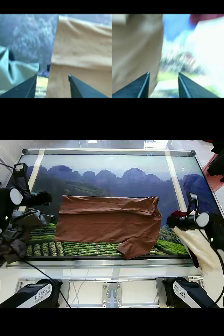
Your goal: Fold the shirts.
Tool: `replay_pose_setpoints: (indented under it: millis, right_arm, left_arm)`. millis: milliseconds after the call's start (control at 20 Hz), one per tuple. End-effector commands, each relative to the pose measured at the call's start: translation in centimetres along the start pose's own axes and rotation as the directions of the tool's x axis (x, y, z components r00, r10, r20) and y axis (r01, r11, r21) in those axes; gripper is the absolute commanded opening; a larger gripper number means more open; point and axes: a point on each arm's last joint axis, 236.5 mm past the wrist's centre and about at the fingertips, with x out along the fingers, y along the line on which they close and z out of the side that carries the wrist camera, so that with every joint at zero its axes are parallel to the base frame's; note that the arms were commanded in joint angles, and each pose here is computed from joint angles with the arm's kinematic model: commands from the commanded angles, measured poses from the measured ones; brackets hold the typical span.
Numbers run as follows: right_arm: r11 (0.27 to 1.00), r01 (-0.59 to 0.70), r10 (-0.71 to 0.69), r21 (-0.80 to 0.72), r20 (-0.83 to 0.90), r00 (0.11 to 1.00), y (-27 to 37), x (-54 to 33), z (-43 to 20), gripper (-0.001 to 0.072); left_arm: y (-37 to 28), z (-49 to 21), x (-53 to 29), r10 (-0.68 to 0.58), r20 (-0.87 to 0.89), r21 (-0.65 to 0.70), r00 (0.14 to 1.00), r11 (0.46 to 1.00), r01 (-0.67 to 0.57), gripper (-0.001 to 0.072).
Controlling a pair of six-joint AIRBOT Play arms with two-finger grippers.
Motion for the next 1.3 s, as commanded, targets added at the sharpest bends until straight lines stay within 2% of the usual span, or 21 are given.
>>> replay_pose_setpoints:
  millis: [0,100,300,400,700,800,900,950,1000,1050,1150,1250]
  right_arm:
    - [0.966,-0.193,0.214,0.174,-0.115,0.970,3.5,1.8,-7.8,0.0428]
    - [0.938,-0.262,0.300,0.227,-0.152,0.942,5.1,2.7,-10.1,0.0428]
    - [0.913,-0.275,0.341,0.301,-0.193,0.920,5.6,3.8,-12.9,0.0428]
    - [0.888,-0.294,0.364,0.353,-0.150,0.919,6.0,4.5,-12.7,0.0427]
    - [0.901,-0.296,0.345,0.316,-0.113,0.932,7.3,6.0,-13.4,0.0423]
    - [0.895,-0.313,0.355,0.319,-0.083,0.931,8.0,6.1,-12.9,0.0308]
    - [0.888,-0.333,0.367,0.318,-0.052,0.929,8.7,6.1,-12.3,0.0308]
    - [0.883,-0.342,0.375,0.321,-0.045,0.926,9.0,6.0,-12.1,0.0269]
    - [0.878,-0.352,0.384,0.326,-0.039,0.922,9.3,5.9,-12.0,0.0100]
    - [0.872,-0.360,0.392,0.330,-0.033,0.919,9.5,5.8,-11.9,0.0029]
    - [0.871,-0.384,0.409,0.305,-0.017,0.913,10.1,5.2,-11.1,0.0028]
    - [0.868,-0.410,0.424,0.281,0.010,0.906,10.7,4.2,-10.0,0.0028]
  left_arm:
    - [-0.4,-2.0,-1.0,-0.025,0.004,-0.027,1.000,0.999,0.025,0.0464]
    - [-0.8,-1.3,-1.2,-0.042,0.035,-0.039,0.999,0.998,0.043,0.0464]
    - [-1.6,-1.4,-1.2,-0.074,0.030,-0.061,0.997,0.995,0.076,0.0464]
    - [-1.8,-1.3,-1.3,-0.084,0.033,-0.068,0.996,0.994,0.086,0.0464]
    - [-2.4,-1.3,-1.3,-0.106,0.032,-0.086,0.994,0.990,0.108,0.0464]
    - [-2.4,-1.3,-1.3,-0.107,0.032,-0.086,0.994,0.990,0.109,0.0464]
    - [-2.4,-1.3,-1.3,-0.107,0.033,-0.083,0.994,0.991,0.109,0.0464]
    - [-2.3,-1.3,-1.3,-0.105,0.034,-0.081,0.994,0.991,0.107,0.0464]
    - [-2.3,-1.3,-1.3,-0.103,0.034,-0.080,0.994,0.991,0.106,0.0464]
    - [-2.2,-1.1,-1.3,-0.099,0.043,-0.077,0.994,0.992,0.102,0.0464]
    - [-1.3,1.0,-2.0,-0.063,0.133,-0.094,0.989,0.993,0.076,0.0464]
    - [1.3,2.8,-3.6,0.035,0.224,-0.177,0.974,0.984,0.005,0.0463]
